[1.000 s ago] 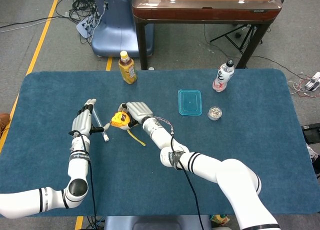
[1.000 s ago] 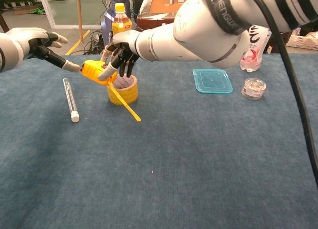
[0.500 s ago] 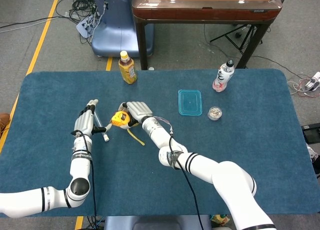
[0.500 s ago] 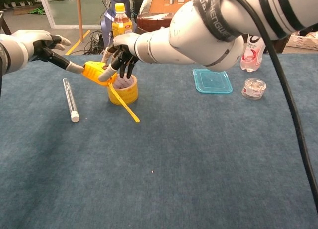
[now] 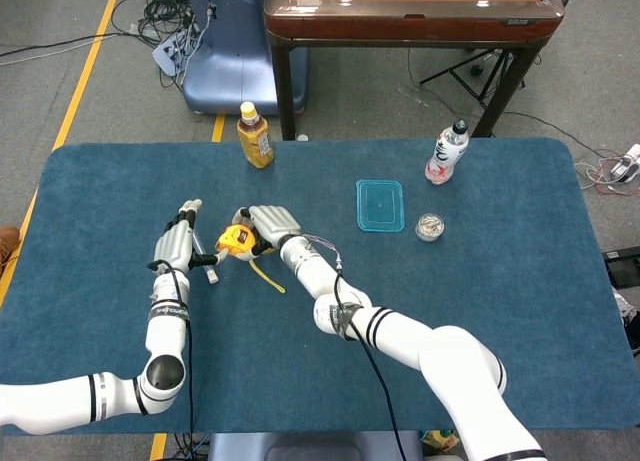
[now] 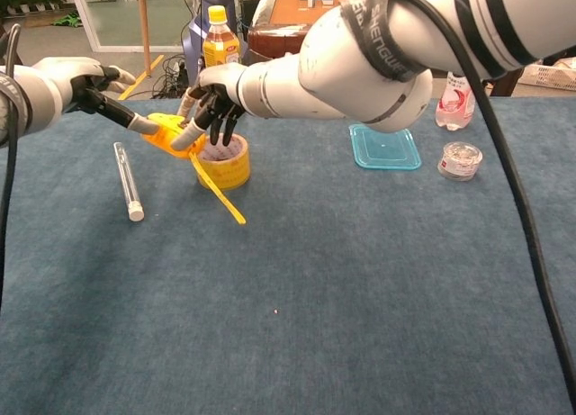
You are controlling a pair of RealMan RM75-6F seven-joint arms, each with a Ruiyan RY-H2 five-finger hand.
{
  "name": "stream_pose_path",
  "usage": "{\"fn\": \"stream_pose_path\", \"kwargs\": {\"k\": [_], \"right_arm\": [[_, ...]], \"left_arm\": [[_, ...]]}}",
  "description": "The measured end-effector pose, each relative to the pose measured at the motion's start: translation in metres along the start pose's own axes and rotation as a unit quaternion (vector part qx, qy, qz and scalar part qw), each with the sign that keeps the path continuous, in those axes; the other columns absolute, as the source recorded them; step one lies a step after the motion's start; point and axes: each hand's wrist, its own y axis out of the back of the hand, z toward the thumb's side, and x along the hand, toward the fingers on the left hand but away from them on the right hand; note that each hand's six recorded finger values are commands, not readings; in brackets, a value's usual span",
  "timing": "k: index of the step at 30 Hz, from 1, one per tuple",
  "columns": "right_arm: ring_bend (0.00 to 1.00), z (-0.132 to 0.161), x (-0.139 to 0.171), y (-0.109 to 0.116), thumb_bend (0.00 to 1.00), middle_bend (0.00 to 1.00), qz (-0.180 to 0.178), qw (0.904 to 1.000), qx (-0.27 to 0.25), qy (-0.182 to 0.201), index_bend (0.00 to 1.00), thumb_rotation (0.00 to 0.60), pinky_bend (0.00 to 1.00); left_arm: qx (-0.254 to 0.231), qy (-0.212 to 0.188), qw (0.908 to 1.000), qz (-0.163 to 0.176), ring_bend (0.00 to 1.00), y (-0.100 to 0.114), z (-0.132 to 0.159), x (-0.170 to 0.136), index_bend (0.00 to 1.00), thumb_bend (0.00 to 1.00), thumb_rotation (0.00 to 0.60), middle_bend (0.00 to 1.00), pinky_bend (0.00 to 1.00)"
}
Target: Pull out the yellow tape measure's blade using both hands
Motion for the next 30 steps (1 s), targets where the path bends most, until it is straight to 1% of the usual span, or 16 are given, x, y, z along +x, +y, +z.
{"fn": "stream_pose_path", "kwargs": {"k": [10, 20, 30], "right_arm": [[0.51, -0.007, -0.002, 0.002, 0.61, 0.63, 0.003, 1.0000, 0.000, -0.006, 0.63, 0.600, 0.42], [0.51, -0.010, -0.003, 0.002, 0.61, 0.63, 0.008, 0.9999, -0.006, -0.008, 0.63, 0.600, 0.42], [0.51, -0.011, -0.003, -0.001, 0.61, 0.63, 0.017, 0.9998, -0.008, -0.006, 0.64, 0.600, 0.42]], "left_arm": [[0.001, 0.003, 1.0000, 0.000, 0.00, -0.002, 0.002, 0.002, 0.00, 0.20, 0.600, 0.00, 0.00], [-0.003, 0.009, 1.0000, -0.003, 0.00, -0.006, 0.003, 0.005, 0.00, 0.20, 0.600, 0.00, 0.00], [-0.001, 0.015, 0.9999, 0.002, 0.00, -0.005, 0.001, 0.009, 0.00, 0.20, 0.600, 0.00, 0.00]]}}
